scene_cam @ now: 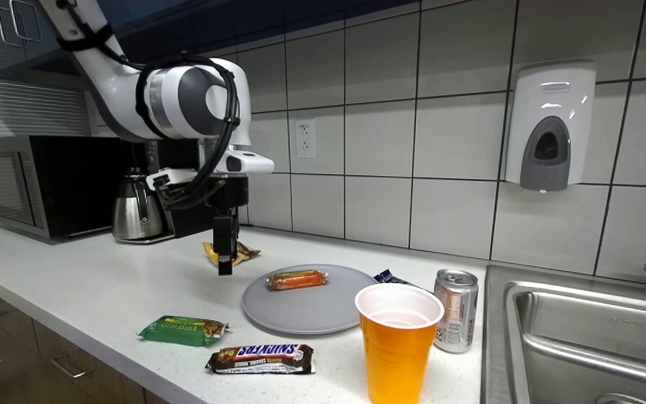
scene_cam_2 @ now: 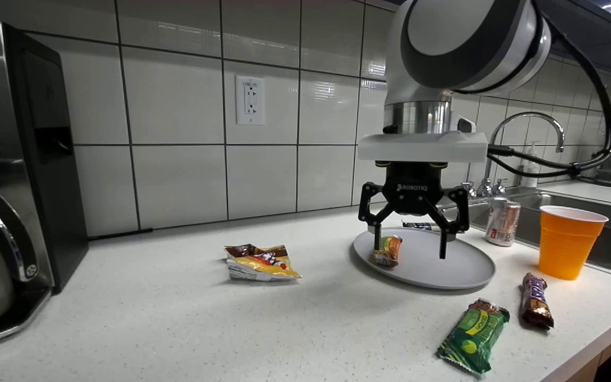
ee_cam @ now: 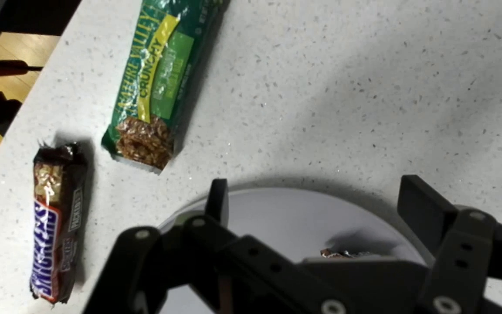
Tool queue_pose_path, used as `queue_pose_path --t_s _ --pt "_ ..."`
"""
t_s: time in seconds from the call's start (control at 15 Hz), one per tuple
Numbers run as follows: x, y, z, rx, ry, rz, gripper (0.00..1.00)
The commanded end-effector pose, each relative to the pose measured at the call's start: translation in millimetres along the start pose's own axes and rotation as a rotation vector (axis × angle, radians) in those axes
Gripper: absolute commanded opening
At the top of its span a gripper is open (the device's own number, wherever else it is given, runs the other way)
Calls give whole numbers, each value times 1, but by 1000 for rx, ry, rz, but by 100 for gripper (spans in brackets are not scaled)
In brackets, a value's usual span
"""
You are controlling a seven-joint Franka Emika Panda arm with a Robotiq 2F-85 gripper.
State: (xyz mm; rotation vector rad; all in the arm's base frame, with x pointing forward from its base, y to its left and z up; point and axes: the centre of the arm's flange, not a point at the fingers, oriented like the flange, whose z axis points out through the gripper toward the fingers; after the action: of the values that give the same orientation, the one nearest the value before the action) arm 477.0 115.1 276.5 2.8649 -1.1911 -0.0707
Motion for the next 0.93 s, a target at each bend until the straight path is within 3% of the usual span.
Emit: queue_pose_path --t_s 0.0,0.87 --pt "-26 2 -8 -13 33 68 100" --pt "-64 33 -2 -50 43 217 100"
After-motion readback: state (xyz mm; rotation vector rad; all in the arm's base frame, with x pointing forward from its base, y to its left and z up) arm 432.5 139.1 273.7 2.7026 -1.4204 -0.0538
